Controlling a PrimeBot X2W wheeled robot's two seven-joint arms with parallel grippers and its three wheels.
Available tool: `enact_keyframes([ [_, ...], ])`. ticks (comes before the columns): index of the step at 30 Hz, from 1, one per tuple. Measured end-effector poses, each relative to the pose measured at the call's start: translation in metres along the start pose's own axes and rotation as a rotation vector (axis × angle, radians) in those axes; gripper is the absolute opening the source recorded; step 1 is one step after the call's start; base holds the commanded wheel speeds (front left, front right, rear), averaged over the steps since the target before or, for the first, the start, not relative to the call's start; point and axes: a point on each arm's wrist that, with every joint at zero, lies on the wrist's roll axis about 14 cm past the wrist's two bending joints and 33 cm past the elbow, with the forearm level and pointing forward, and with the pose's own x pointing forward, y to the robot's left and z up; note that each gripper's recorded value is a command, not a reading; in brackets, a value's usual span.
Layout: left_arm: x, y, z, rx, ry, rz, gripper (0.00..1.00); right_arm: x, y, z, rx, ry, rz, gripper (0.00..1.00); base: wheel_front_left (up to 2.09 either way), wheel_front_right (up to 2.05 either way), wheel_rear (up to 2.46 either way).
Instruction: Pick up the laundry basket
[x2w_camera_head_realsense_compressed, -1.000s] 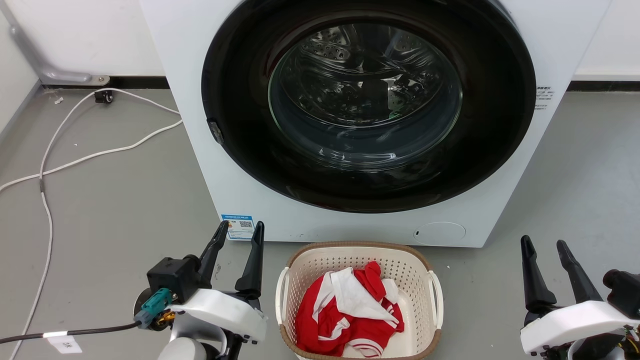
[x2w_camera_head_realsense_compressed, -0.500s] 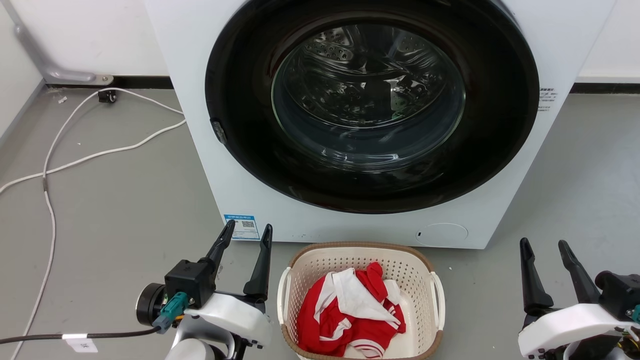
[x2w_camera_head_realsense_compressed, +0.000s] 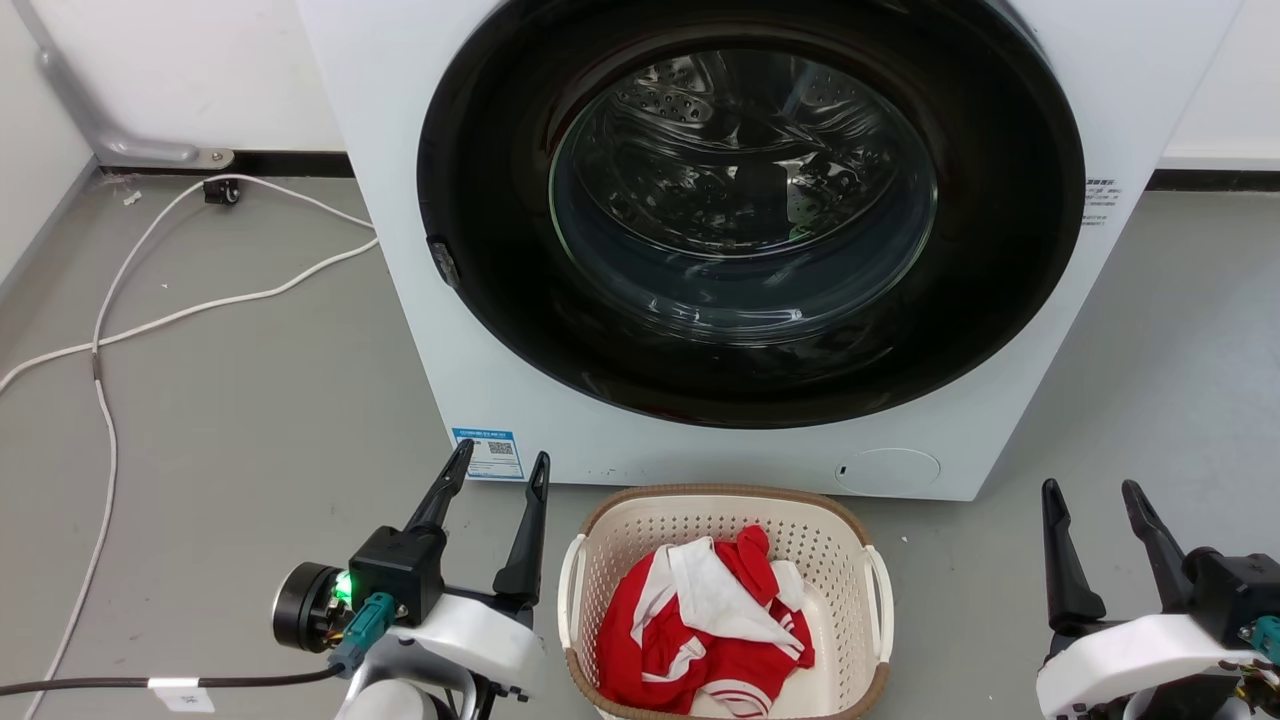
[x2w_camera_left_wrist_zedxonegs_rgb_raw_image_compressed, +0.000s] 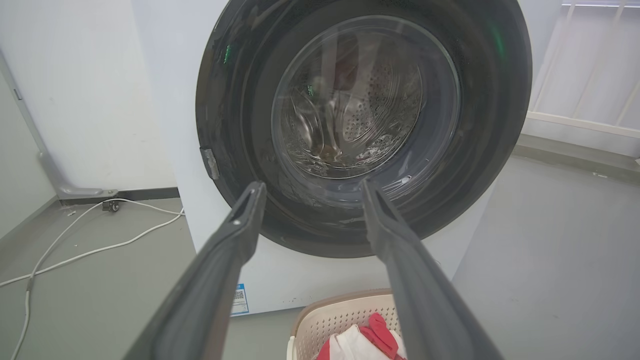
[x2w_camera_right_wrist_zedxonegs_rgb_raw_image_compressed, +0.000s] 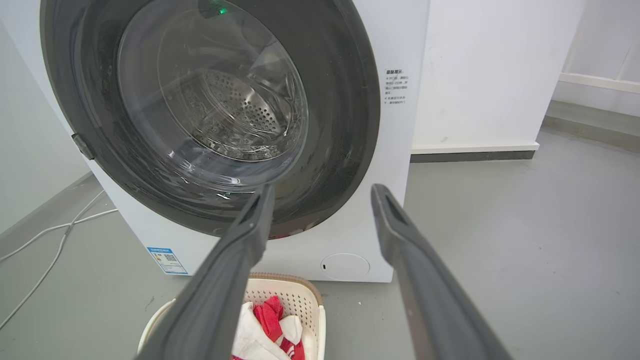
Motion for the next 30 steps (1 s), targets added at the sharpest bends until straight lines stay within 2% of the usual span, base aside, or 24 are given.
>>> enact_keyframes([
  [13, -0.0007, -0.0003, 0.0015, 0.044, -0.018, -0.005, 1.0, -0.0005, -0.0026, -0.0013, -0.046, -0.018, -0.004, 1.0, 0.0, 0.0, 0.0],
  [30, -0.0012, 0.0055, -0.0042, 0.013, -0.004, 0.014, 1.0, 0.0006, -0.0051, -0.0088, -0.009, -0.014, -0.014, 1.0, 0.0, 0.0, 0.0],
])
